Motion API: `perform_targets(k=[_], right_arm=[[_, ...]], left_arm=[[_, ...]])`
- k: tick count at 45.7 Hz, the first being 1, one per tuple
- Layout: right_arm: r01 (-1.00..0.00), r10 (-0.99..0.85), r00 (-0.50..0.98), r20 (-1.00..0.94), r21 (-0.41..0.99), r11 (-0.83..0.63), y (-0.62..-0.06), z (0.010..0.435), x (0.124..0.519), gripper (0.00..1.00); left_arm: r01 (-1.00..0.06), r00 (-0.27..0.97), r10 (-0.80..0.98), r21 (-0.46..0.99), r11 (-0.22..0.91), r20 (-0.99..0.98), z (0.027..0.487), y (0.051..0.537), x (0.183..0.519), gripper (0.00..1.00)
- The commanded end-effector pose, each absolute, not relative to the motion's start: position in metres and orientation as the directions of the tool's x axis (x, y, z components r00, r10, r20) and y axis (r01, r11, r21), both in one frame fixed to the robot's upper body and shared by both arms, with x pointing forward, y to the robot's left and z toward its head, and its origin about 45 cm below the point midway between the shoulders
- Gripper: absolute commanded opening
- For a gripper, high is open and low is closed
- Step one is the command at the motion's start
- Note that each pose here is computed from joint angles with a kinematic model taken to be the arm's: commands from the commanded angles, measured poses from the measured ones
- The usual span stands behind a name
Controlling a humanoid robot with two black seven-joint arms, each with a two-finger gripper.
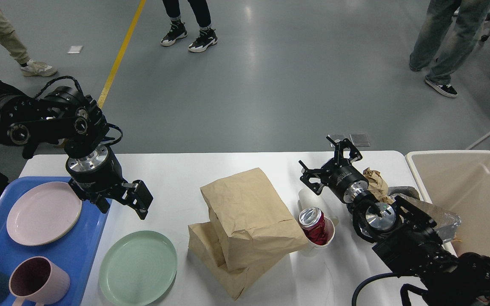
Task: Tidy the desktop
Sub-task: 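Move the left gripper down to the rim of the green plate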
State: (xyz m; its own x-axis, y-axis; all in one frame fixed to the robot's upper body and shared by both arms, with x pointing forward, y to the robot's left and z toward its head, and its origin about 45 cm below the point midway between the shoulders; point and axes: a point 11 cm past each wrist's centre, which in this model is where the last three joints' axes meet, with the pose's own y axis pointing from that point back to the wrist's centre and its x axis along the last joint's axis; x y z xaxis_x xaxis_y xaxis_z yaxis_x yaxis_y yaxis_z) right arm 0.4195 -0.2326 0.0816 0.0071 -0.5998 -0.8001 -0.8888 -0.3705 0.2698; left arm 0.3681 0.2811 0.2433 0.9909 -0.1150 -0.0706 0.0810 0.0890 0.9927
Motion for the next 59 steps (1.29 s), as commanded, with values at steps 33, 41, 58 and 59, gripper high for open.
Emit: perform_targets(k=[33, 41, 58, 59], right_arm=[[-0.889, -0.600, 0.007, -0.800, 0.270, -0.370, -0.233, 0.082, 0.420, 1.00], [-0.889, -0.600, 0.007, -0.800, 0.269, -0.370, -0.233, 0.082, 0.420, 1.00], [-0.889, -0.600, 0.007, -0.800, 0.269, -0.370, -0.233, 0.082, 0.420, 1.00], [-0.889, -0.600, 0.007, -0.800, 0.270, -0.370, -0.233, 0.082, 0.420, 1.00]], left_arm=[[0.027, 0.996, 0.080, 0.999, 0.018, -0.028, 0.153, 0.342, 0.353, 0.94], [0.017, 0.996, 0.090, 1.000, 0.014, -0.018, 0.140, 0.344, 0.347, 0.94], [-0.007, 0.996, 0.086, 1.000, 0.014, 0.006, 0.121, 0.338, 0.341, 0.94], [-0.006, 0.996, 0.085, 1.000, 0.014, 0.005, 0.119, 0.337, 0.340, 0.94]])
